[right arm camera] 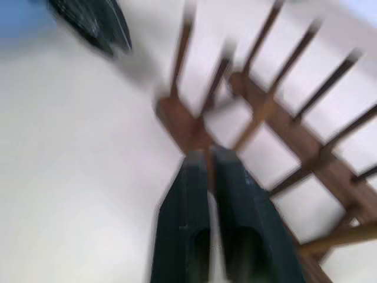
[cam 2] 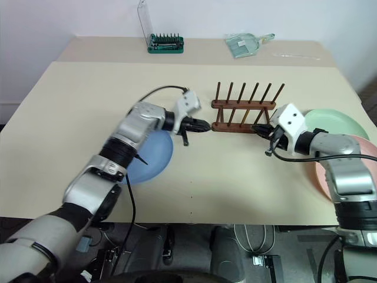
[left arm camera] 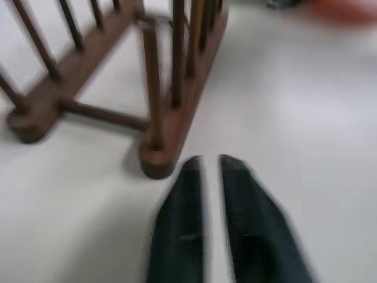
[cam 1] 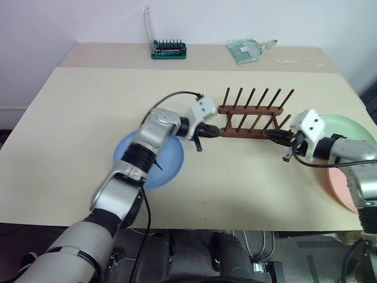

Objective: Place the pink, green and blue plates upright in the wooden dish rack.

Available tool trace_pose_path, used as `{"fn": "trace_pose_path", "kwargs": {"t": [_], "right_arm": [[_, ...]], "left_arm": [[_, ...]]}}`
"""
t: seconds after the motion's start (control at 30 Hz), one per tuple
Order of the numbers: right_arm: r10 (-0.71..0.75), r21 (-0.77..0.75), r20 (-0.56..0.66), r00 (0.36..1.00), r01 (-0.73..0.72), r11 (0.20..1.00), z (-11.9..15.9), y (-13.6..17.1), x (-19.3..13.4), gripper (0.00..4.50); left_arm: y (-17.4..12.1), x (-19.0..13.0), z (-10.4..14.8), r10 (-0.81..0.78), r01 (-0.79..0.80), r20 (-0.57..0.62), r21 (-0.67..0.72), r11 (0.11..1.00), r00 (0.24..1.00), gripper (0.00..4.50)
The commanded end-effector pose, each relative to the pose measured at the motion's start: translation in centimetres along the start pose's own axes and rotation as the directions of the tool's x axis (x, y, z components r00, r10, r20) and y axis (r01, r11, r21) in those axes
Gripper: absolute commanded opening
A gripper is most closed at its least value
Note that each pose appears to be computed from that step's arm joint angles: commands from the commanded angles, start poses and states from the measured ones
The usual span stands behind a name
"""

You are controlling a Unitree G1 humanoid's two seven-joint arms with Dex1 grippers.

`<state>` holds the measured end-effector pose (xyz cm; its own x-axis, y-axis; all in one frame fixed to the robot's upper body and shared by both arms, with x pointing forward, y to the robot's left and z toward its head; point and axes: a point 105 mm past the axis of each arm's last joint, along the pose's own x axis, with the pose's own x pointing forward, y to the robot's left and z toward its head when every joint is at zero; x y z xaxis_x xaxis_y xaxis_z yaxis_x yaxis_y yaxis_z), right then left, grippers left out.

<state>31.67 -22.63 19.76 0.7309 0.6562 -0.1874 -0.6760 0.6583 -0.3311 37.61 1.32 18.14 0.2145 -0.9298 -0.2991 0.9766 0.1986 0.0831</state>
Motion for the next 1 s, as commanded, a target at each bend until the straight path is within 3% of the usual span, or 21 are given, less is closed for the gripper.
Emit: {"fn": "trace_pose_path", "kwargs": {"t": [0.03,0.13,0.17,0.23,0.33,0.43,0.63,0.8,1.0], "right_arm": [[-0.082,0.029,0.116,0.990,0.079,0.996,4.1,-1.3,-2.7,1.78],[-0.146,0.083,0.091,0.985,0.139,0.987,4.1,-1.7,-4.6,3.31],[-0.183,0.098,0.028,0.983,0.180,0.979,3.4,-1.8,-5.8,3.80],[-0.231,0.095,-0.073,0.970,0.237,0.967,2.4,-1.8,-7.8,4.46],[-0.264,0.074,-0.179,0.948,0.280,0.957,1.3,-1.7,-9.5,4.46],[-0.324,0.068,-0.287,0.902,0.356,0.932,-0.2,-1.7,-11.9,4.46],[-0.362,0.094,-0.460,0.811,0.450,0.888,-3.6,0.2,-15.7,4.46],[-0.347,0.139,-0.497,0.795,0.468,0.873,-5.7,2.2,-15.6,4.46],[-0.389,0.103,-0.550,0.739,0.523,0.846,-8.8,2.5,-15.5,4.46]], "left_arm": [[-1.4,-3.4,2.9,-0.100,0.101,0.119,-0.001,0.995,0.988,2.35],[-1.9,-6.0,3.6,-0.134,0.128,0.170,0.046,0.991,0.976,3.89],[-1.8,-7.2,4.0,-0.126,0.113,0.203,0.077,0.991,0.971,4.38],[-1.7,-8.6,4.4,-0.110,0.081,0.245,0.125,0.989,0.963,4.50],[-1.4,-9.4,4.5,-0.085,0.044,0.276,0.151,0.988,0.957,4.50],[-2.0,-9.8,4.1,-0.091,0.012,0.277,0.273,0.962,0.957,4.50],[-3.2,-9.4,3.8,-0.199,0.116,0.286,0.284,0.952,0.937,4.50],[-3.9,-8.8,3.3,-0.268,0.197,0.248,0.276,0.941,0.931,4.50],[-4.1,-8.7,2.8,-0.300,0.238,0.216,0.270,0.933,0.929,4.50]]}}
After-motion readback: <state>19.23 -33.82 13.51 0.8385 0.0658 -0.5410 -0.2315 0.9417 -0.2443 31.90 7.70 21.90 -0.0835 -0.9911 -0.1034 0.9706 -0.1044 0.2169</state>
